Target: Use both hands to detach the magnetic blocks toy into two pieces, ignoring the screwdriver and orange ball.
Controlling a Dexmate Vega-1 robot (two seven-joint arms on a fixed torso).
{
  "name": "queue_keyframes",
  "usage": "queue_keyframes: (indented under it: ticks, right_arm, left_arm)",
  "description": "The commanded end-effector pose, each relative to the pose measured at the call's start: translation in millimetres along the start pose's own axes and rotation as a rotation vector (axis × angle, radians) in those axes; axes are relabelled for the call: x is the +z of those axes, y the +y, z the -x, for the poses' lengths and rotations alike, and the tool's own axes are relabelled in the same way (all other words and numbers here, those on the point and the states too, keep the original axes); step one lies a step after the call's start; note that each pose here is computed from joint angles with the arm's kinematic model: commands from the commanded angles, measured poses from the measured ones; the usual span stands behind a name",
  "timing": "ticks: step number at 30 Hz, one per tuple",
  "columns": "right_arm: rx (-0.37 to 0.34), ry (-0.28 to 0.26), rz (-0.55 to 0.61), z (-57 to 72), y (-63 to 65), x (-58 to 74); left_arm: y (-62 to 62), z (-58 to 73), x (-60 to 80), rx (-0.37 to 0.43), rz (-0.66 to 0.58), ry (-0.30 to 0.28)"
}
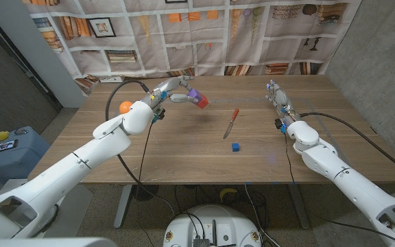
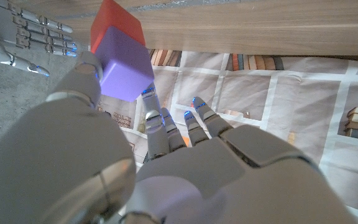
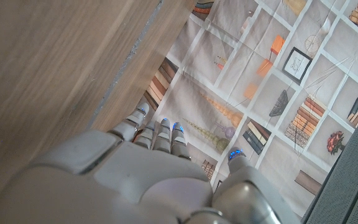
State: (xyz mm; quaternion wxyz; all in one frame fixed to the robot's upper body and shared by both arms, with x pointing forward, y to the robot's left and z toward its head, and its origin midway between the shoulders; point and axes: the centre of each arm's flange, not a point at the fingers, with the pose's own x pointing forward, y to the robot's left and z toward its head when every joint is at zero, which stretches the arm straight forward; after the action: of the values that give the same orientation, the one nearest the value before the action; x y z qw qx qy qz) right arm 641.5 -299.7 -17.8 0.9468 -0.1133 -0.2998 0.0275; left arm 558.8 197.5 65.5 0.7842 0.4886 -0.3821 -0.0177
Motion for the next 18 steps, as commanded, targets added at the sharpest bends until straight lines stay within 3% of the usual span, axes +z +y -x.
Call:
queue_keyframes:
  ticks: [1,12,18]
  right_arm:
    - [0.043,-0.02,0.0,1.7,2.3,5.0]
    - [0.113,-0.074,0.05,0.7,6.2,17.4]
    - [0.149,-0.079,0.056,1.2,7.2,21.0]
  left_arm:
    - [-14.7,-1.4,2.6,0.072,0.14,-0.016]
    - [-24.9,-9.8,4.5,0.105,0.26,-0.056]
    - [-29.8,-14.1,4.1,0.134,0.33,-0.071]
